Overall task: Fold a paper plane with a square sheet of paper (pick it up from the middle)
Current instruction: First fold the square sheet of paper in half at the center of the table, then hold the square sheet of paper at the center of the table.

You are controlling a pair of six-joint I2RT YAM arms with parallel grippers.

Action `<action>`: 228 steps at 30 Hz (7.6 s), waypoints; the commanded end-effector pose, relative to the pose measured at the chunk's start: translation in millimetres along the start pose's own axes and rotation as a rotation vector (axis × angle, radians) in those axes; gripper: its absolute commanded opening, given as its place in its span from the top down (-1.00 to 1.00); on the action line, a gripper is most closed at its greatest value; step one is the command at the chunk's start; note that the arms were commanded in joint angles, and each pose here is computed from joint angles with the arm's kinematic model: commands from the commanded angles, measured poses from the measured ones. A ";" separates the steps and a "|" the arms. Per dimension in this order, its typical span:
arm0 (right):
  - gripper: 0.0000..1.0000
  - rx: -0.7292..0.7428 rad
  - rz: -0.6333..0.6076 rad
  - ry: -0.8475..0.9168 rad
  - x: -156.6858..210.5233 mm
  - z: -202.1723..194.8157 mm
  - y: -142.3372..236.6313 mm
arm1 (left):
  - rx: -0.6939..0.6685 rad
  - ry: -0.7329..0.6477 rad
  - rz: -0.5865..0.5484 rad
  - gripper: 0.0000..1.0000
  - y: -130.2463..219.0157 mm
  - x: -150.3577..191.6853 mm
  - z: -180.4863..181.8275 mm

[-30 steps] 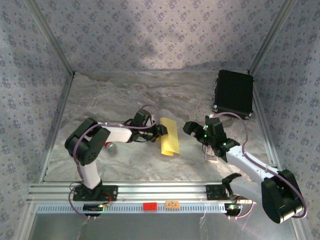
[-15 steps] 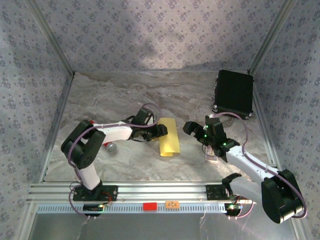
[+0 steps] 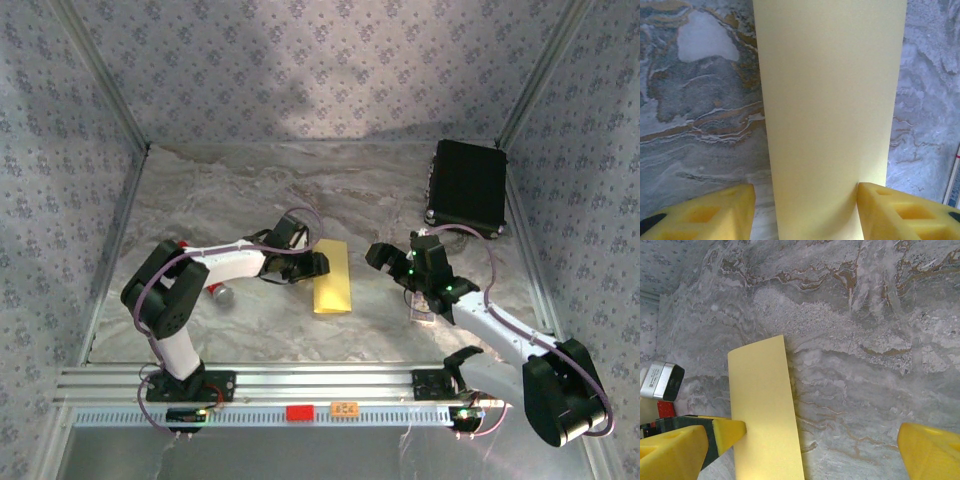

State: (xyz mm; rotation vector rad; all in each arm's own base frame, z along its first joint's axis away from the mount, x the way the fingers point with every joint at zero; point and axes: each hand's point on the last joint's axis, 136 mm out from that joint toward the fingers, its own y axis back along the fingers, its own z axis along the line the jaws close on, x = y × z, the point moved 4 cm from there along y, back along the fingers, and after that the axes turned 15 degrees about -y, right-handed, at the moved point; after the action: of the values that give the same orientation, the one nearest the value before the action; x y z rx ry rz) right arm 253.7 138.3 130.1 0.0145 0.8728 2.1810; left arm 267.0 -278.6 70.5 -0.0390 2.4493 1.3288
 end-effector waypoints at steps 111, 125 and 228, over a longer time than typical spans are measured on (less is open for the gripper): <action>-0.98 0.047 0.020 -0.009 2.8 -6.0 -6.5 | -0.222 -0.063 0.189 -0.04 -25.3 8.4 26.5; -0.98 0.054 0.020 -0.012 2.7 -7.8 -6.9 | -0.222 -0.049 0.205 -0.05 -29.6 11.4 28.9; -0.45 -0.026 0.309 0.058 43.9 17.9 -56.1 | -0.283 -0.087 0.245 -0.11 -49.7 13.4 38.9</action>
State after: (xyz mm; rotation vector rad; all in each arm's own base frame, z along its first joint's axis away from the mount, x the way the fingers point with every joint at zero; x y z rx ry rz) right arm 260.4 197.0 92.1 0.1087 0.9503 2.4622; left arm 275.0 -272.7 56.8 0.2147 2.2809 1.6840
